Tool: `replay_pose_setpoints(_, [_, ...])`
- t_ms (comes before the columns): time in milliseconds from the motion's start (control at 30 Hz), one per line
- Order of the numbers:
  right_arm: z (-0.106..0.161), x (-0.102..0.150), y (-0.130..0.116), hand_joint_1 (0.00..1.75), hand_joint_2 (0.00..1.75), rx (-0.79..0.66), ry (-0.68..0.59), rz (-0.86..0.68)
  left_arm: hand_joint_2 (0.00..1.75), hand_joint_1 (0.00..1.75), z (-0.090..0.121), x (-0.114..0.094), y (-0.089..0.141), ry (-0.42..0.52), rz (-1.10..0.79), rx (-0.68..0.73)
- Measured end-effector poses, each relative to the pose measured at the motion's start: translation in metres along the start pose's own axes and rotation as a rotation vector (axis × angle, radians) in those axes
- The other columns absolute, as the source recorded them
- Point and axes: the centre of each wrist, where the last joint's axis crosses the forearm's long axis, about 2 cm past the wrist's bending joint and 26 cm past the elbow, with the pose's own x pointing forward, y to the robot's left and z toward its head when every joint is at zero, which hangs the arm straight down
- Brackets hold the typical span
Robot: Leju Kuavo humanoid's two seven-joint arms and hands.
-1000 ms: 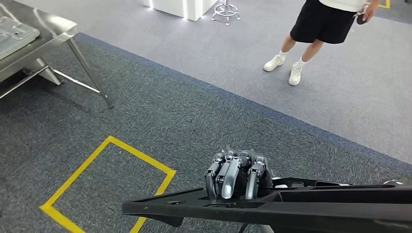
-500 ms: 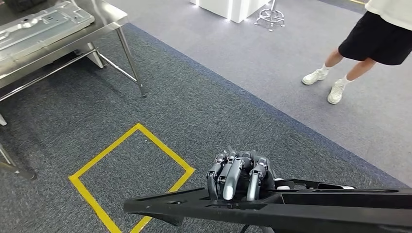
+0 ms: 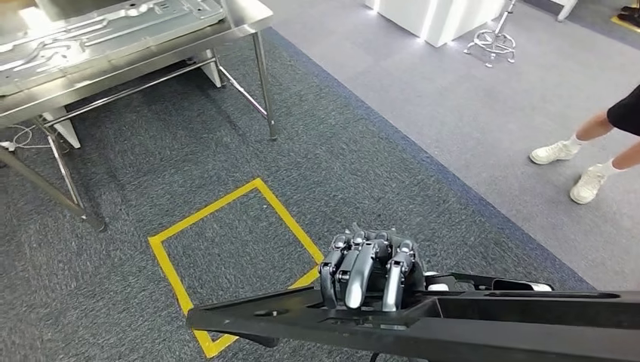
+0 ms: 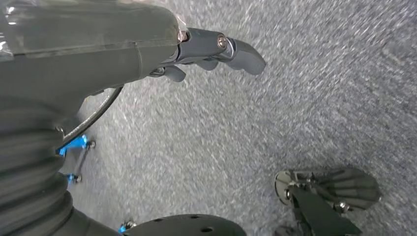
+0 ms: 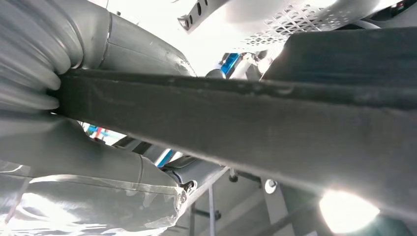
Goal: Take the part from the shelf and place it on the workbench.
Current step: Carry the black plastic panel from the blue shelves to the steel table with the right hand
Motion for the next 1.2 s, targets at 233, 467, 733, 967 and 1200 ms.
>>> replay_pose_setpoints(233, [-0.0027,0.0002,-0.0032,1.75,1.75,-0.003,-0.001,0.013,1.75,0.0,-0.0006,0.0055,0.0014,-0.017,0.018,-0.026])
replay_pose_setpoints(467, [-0.003,0.0005,-0.0037,1.75,1.75,-0.012,-0.001,0.021,1.75,0.0,-0.0002,0.007,-0.0006,-0.022,0.014,-0.048])
replay_pose_setpoints(733, [-0.0038,0.0001,-0.0046,1.75,1.75,-0.01,-0.004,0.018,1.75,0.0,-0.0014,0.0081,0.0039,-0.034,0.026,-0.041])
replay_pose_setpoints(967, [-0.0052,0.0004,-0.0055,1.75,1.75,-0.009,-0.009,0.017,1.75,0.0,-0.0019,0.0054,0.006,-0.031,0.026,-0.039])
replay_pose_setpoints(1200, [-0.0058,0.0008,-0.0065,1.75,1.75,-0.022,-0.033,-0.006,1.75,0.0,-0.0015,0.0074,0.0045,-0.037,0.028,-0.042])
